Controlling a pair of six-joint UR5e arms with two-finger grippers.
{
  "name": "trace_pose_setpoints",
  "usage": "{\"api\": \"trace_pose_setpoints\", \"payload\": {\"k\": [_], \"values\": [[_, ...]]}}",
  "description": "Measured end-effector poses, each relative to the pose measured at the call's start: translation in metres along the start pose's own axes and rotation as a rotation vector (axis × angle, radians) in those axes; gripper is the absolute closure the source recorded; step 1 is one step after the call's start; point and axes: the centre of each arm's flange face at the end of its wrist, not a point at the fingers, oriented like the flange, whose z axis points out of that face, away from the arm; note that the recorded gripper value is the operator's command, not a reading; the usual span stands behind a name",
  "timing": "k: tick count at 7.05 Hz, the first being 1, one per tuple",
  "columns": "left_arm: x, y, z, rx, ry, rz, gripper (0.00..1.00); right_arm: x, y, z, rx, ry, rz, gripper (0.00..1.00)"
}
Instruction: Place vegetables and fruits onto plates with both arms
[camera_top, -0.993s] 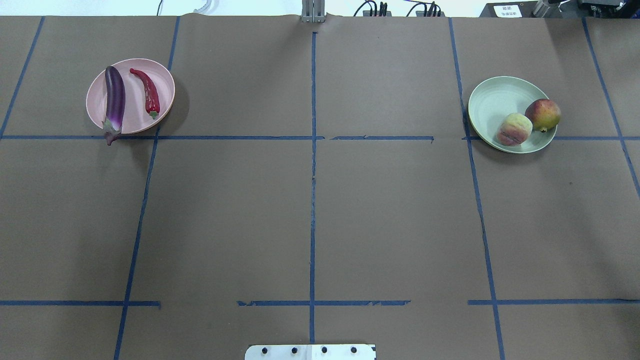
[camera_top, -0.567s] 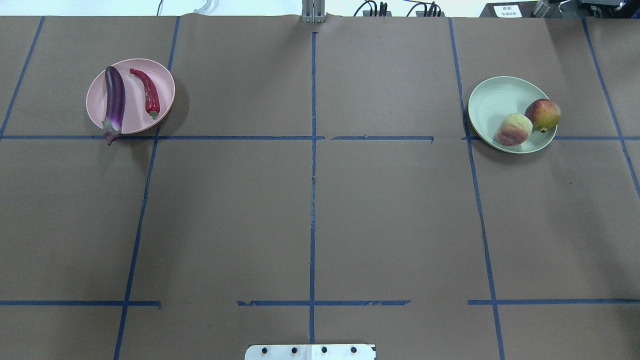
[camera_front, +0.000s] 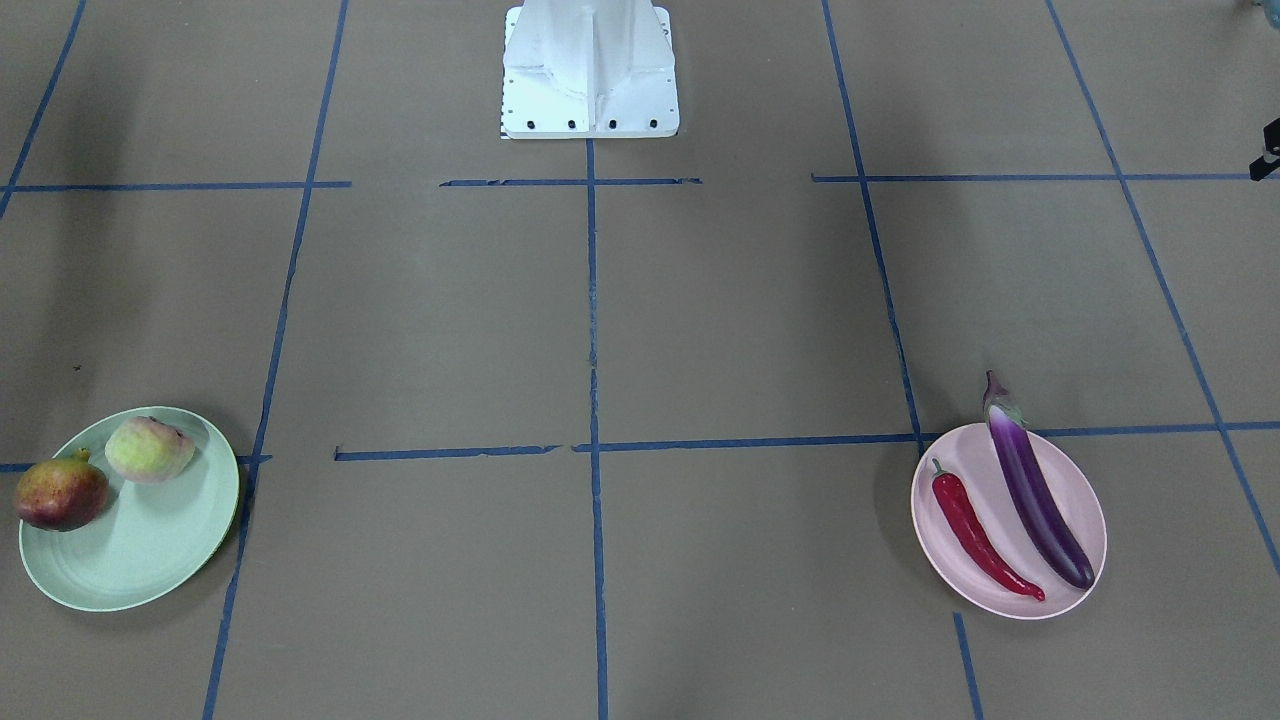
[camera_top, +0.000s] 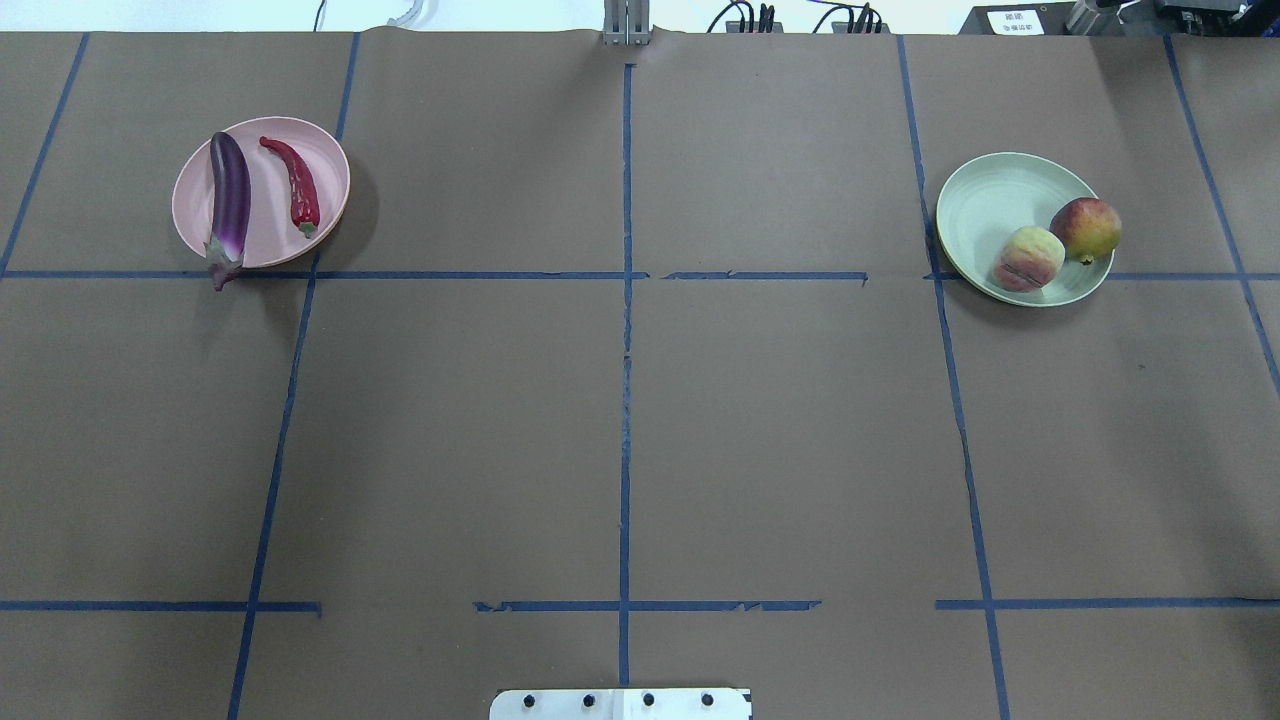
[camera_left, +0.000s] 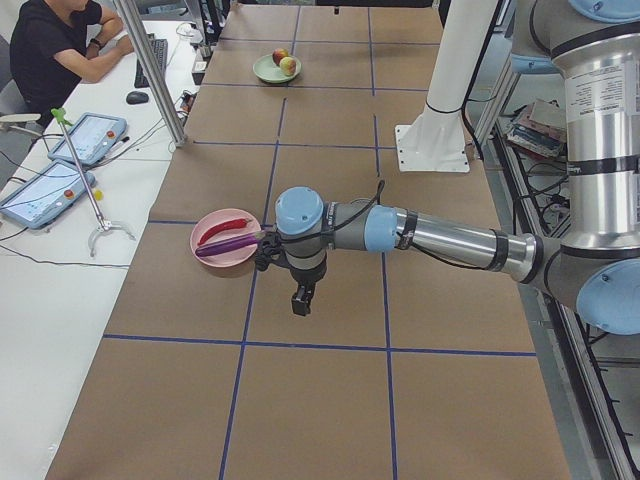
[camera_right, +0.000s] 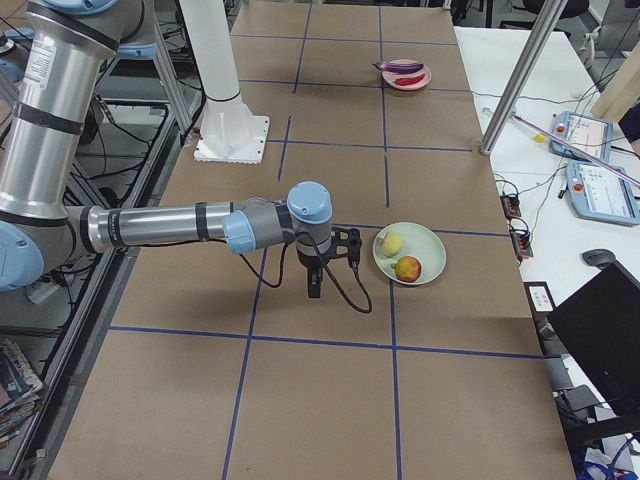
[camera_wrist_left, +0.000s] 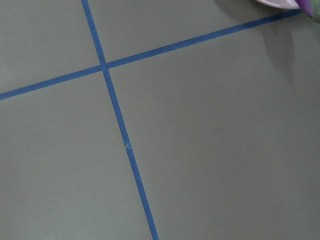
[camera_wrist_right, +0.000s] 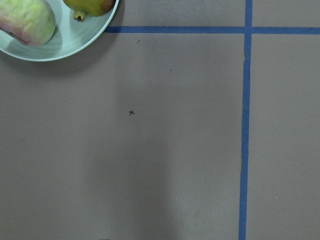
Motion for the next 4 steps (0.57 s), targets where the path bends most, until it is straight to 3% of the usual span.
{"api": "trace_pose_setpoints", "payload": {"k": [4], "values": [[-0.009, 0.018, 0.013, -0.017, 0.022, -0.03, 0.0, 0.022, 0.008, 0.002, -0.016, 0.015, -0.078, 0.0]]}}
